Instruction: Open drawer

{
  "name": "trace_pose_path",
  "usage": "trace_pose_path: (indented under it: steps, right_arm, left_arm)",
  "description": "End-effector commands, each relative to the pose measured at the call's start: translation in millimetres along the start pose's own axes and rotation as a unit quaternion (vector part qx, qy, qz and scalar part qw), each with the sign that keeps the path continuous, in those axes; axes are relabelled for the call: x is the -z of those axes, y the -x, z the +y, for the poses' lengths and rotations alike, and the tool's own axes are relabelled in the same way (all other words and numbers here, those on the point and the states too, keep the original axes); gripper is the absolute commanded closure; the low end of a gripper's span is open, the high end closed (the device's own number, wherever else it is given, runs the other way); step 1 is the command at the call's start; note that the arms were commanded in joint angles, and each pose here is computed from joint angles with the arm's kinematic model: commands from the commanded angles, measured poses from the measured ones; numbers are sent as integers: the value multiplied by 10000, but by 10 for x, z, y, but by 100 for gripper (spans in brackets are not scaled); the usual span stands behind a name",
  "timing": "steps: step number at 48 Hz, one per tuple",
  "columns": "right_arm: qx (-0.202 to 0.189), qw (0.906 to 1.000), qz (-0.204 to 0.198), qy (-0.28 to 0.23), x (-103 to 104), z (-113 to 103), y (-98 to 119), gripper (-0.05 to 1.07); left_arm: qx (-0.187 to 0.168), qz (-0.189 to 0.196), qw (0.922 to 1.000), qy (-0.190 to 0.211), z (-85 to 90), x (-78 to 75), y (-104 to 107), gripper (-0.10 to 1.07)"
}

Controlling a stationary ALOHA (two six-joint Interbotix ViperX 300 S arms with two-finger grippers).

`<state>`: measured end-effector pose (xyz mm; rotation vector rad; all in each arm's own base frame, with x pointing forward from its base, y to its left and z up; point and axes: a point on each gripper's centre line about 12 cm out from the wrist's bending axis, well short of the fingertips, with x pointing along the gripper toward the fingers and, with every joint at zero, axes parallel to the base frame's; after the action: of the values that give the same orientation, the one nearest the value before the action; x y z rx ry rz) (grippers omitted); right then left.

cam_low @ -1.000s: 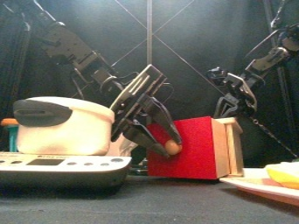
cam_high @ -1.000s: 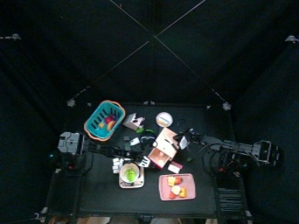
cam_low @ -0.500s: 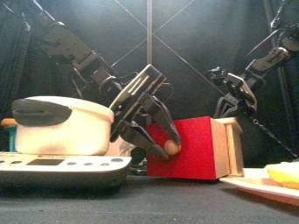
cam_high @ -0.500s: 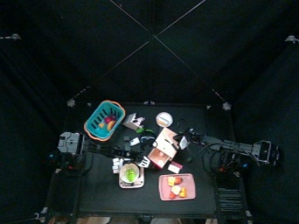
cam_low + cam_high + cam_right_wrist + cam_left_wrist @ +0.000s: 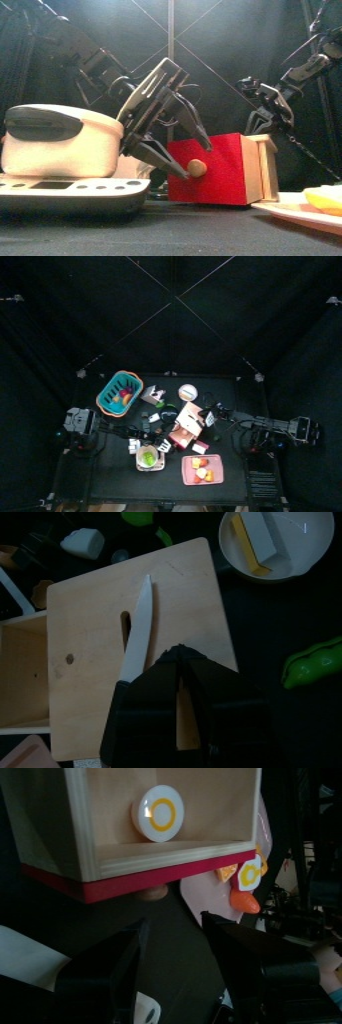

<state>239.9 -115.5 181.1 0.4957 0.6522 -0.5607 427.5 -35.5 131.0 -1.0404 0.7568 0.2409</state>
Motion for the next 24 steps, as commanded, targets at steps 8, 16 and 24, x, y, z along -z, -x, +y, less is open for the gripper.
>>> trace_pose_path:
  steps: [8, 16, 24]
  right_arm:
    - [80, 9999, 126, 17, 42, -35, -22, 56]
    - [75, 9999, 111, 17, 34, -32, -18, 56]
    - [54, 10000, 70, 22, 3, -17, -11, 56]
  left_arm:
    - [398, -276, 9984, -279, -298, -195, 199, 14]
    - [440, -343, 9975, -438, -335, -240, 249, 14]
    - [523, -426, 9965, -503, -385, -299, 327, 14]
